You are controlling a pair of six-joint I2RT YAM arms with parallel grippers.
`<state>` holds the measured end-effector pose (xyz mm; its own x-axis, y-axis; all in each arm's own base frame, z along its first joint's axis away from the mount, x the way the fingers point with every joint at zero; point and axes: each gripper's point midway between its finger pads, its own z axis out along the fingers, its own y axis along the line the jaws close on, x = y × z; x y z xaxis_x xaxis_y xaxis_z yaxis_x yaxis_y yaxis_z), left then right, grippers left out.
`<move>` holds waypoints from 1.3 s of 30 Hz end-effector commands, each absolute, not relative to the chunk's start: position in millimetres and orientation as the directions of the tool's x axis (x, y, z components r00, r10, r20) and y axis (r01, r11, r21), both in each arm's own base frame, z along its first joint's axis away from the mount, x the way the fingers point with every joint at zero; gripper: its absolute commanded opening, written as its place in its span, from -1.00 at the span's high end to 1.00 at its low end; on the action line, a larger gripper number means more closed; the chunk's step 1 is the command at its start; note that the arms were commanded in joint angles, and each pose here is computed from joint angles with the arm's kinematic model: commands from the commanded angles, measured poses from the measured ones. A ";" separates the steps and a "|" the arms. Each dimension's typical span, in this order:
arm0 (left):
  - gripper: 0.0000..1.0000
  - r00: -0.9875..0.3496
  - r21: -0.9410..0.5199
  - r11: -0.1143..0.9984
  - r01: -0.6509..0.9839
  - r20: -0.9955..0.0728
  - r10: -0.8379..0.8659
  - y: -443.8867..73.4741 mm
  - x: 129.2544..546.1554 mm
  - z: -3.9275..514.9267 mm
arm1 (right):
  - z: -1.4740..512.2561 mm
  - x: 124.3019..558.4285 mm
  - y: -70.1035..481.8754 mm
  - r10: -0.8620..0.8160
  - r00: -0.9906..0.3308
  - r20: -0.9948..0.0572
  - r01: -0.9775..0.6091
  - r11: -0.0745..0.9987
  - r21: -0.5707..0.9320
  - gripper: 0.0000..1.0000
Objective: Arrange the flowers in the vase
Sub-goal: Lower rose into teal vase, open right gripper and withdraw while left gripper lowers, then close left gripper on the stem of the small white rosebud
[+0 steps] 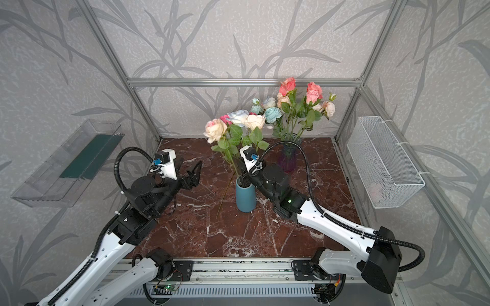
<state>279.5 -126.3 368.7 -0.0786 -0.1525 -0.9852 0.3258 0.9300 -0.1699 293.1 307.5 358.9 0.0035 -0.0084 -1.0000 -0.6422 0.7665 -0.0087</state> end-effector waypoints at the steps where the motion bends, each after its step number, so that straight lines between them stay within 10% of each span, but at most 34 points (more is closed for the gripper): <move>1: -0.63 -0.066 -0.161 0.930 0.331 -0.987 -0.147 -127.3 279.4 371.3 | 373.8 286.5 297.3 0.050 0.016 -0.999 -0.628 0.777 0.029 0.58; 27: -0.63 -0.311 -0.227 0.969 0.100 -0.932 -0.186 -123.8 328.5 293.5 | 406.4 188.6 204.6 0.200 0.018 -0.980 -0.672 0.727 0.137 0.39; 39: -0.49 -0.676 -0.137 0.965 -0.225 -0.691 -0.256 -100.8 320.7 150.0 | 336.3 182.4 146.3 0.209 -0.081 -0.975 -0.526 0.822 0.219 0.31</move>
<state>334.3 -114.9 194.8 -0.5868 -0.2221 -0.7787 -0.1167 0.9748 -0.1901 180.7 155.5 349.2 -0.0483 0.2017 -0.9783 -0.5677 0.8003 0.1930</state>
